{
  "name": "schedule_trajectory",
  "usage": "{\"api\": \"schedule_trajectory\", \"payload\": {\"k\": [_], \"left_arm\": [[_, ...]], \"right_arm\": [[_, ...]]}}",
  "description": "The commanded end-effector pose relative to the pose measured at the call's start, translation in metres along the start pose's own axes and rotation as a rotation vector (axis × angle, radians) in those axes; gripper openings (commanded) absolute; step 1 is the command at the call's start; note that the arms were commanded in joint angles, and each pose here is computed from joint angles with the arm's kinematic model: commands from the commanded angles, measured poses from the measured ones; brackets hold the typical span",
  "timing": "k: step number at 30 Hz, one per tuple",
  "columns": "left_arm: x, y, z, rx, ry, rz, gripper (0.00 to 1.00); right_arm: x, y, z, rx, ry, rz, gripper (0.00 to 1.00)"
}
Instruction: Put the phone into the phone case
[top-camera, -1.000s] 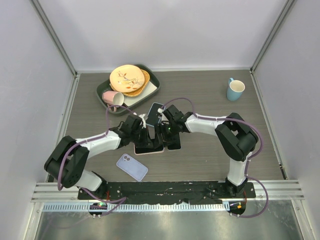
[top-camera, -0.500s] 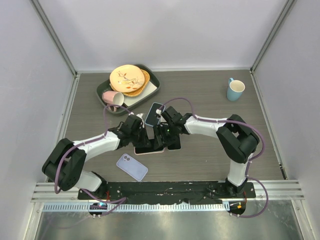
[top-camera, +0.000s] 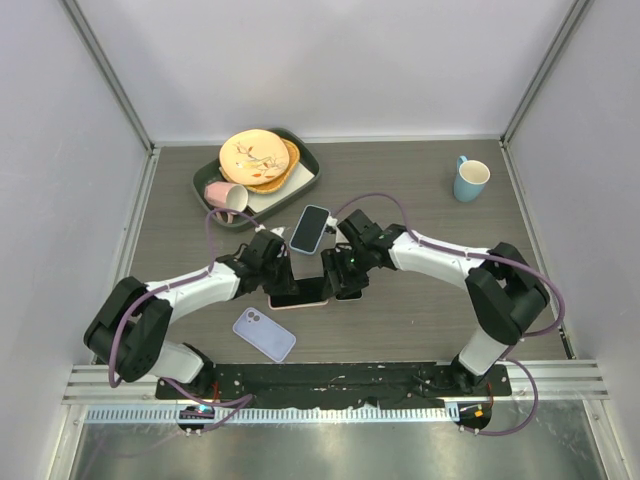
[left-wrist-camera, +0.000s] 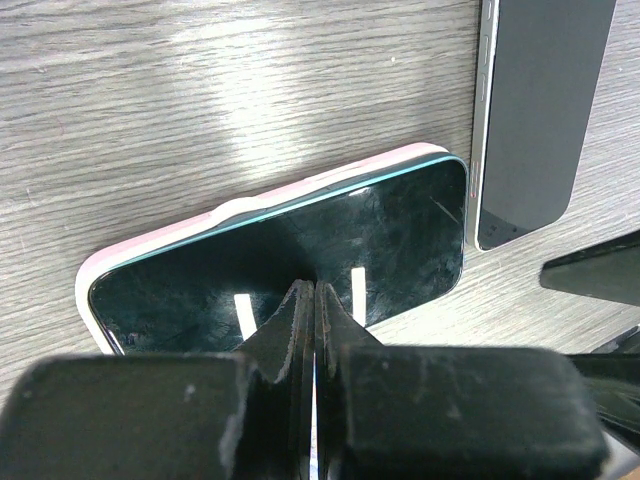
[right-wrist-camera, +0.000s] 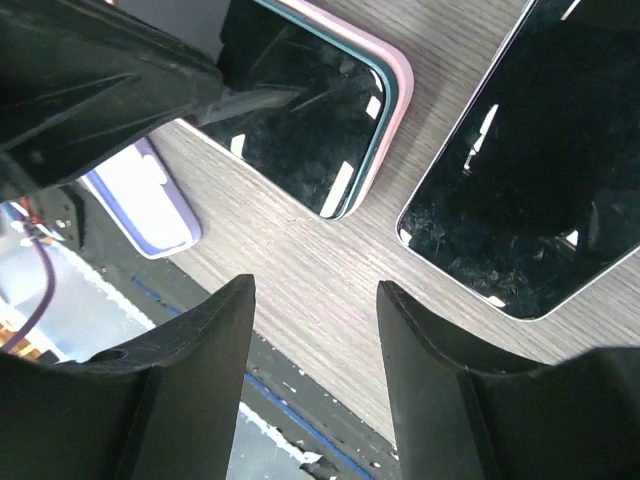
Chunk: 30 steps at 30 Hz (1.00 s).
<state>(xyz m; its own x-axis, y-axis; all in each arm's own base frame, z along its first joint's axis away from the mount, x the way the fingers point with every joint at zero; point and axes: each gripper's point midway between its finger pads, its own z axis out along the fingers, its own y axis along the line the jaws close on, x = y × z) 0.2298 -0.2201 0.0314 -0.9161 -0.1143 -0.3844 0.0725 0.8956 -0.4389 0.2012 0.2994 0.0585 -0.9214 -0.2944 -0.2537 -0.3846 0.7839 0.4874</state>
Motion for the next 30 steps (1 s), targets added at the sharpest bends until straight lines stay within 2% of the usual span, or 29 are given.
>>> {"api": "schedule_trajectory", "payload": {"k": [1, 6, 7, 10, 16, 30], "left_arm": [[0.036, 0.053, 0.003, -0.203, 0.116, 0.031, 0.0], [0.034, 0.05, 0.004, -0.188, 0.114, 0.035, 0.0], [0.034, 0.049, 0.005, -0.181, 0.117, 0.036, 0.0], [0.035, 0.047, 0.006, -0.168, 0.123, 0.038, 0.0], [0.034, 0.043, 0.006, -0.147, 0.115, 0.031, 0.0], [0.032, 0.041, 0.006, -0.144, 0.11, 0.03, 0.0]], "right_arm": [[-0.007, 0.02, -0.021, -0.104, -0.036, 0.028, 0.57], [-0.002, 0.023, -0.013, -0.192, -0.018, 0.105, 0.53], [-0.001, 0.022, -0.011, -0.21, -0.018, 0.126, 0.48], [0.004, 0.021, -0.001, -0.263, 0.004, 0.173, 0.45], [0.004, 0.007, 0.021, -0.226, 0.034, 0.217, 0.45], [-0.032, -0.019, 0.035, -0.197, -0.062, 0.347, 0.42]]}}
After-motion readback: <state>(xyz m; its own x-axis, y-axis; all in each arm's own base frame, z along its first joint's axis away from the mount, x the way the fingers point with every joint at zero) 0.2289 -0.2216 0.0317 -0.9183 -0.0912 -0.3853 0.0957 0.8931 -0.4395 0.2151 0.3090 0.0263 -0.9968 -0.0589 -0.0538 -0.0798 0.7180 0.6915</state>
